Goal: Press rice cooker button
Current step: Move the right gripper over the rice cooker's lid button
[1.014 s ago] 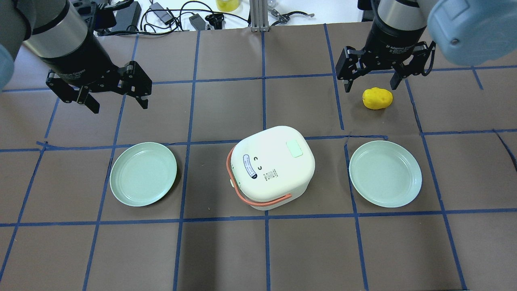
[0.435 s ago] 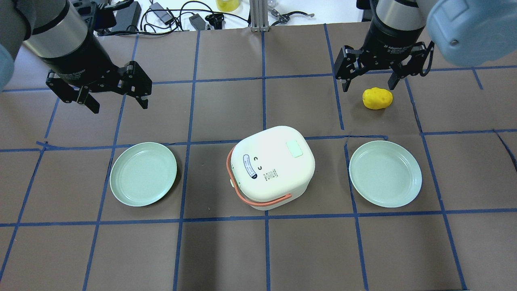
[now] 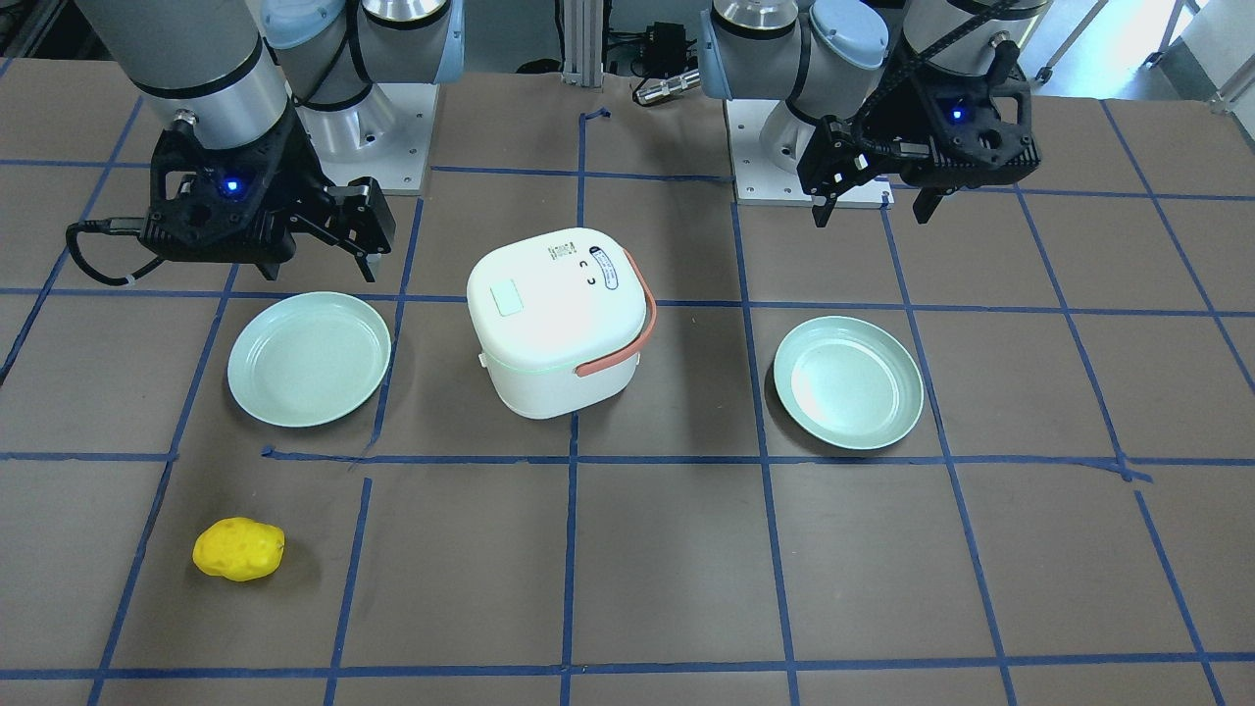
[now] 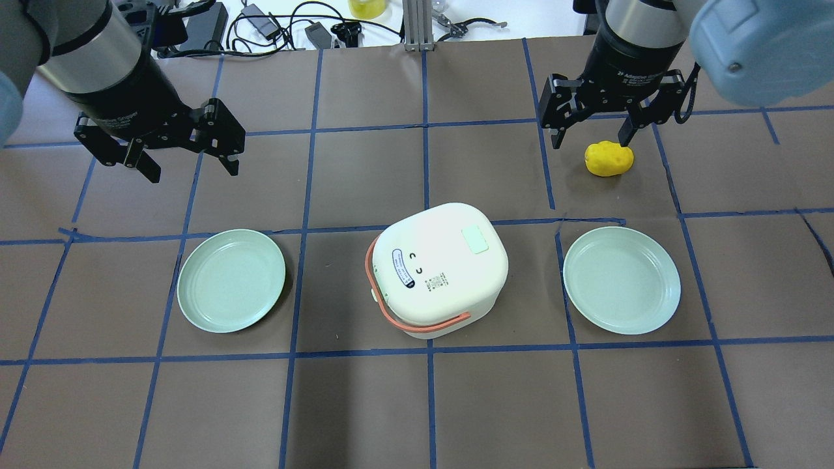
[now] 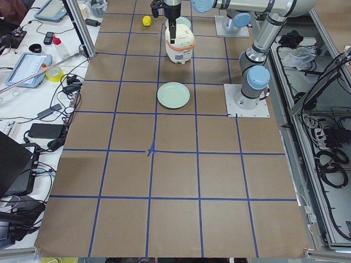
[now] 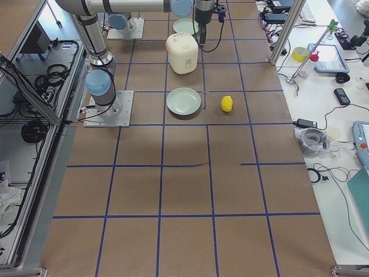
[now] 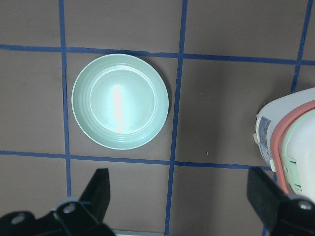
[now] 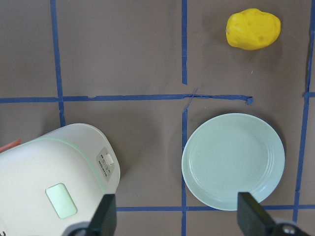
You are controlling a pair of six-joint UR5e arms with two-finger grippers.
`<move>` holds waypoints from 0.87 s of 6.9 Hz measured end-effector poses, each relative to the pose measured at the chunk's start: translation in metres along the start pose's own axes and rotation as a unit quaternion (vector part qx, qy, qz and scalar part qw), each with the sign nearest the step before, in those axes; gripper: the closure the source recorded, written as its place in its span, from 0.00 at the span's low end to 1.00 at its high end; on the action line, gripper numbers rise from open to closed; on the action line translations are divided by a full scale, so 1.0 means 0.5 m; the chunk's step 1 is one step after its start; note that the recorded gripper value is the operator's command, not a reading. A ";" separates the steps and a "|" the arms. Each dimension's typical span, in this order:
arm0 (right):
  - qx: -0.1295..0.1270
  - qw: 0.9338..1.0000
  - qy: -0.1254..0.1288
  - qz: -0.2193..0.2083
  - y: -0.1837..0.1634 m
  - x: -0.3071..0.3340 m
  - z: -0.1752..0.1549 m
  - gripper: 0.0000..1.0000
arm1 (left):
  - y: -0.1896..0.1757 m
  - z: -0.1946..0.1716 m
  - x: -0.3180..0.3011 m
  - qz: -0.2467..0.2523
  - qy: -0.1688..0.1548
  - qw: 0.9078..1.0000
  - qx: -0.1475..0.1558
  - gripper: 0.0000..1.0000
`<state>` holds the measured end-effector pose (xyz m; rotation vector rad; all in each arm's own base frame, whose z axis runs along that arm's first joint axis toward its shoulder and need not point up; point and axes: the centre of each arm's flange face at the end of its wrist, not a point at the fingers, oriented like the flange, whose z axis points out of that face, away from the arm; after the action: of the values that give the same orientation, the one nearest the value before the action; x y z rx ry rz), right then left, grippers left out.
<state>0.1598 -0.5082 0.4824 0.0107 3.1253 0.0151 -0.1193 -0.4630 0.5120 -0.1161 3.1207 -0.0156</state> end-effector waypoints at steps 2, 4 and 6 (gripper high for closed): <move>-0.003 1.000 -0.007 0.001 0.004 -0.009 0.003 0.73 | 0.000 0.000 0.000 0.000 0.000 1.000 0.000 0.00; -0.007 1.000 -0.021 0.008 0.012 -0.035 0.008 0.80 | 0.000 0.000 0.000 0.000 0.000 1.000 0.000 0.00; -0.011 0.999 -0.032 0.009 0.025 -0.085 0.016 0.84 | 0.000 0.000 0.000 0.000 0.000 1.000 0.000 0.00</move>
<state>0.2023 -0.4961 0.4751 0.0374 3.0607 0.0494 -0.1193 -0.4630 0.5121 -0.1162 3.1207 -0.0156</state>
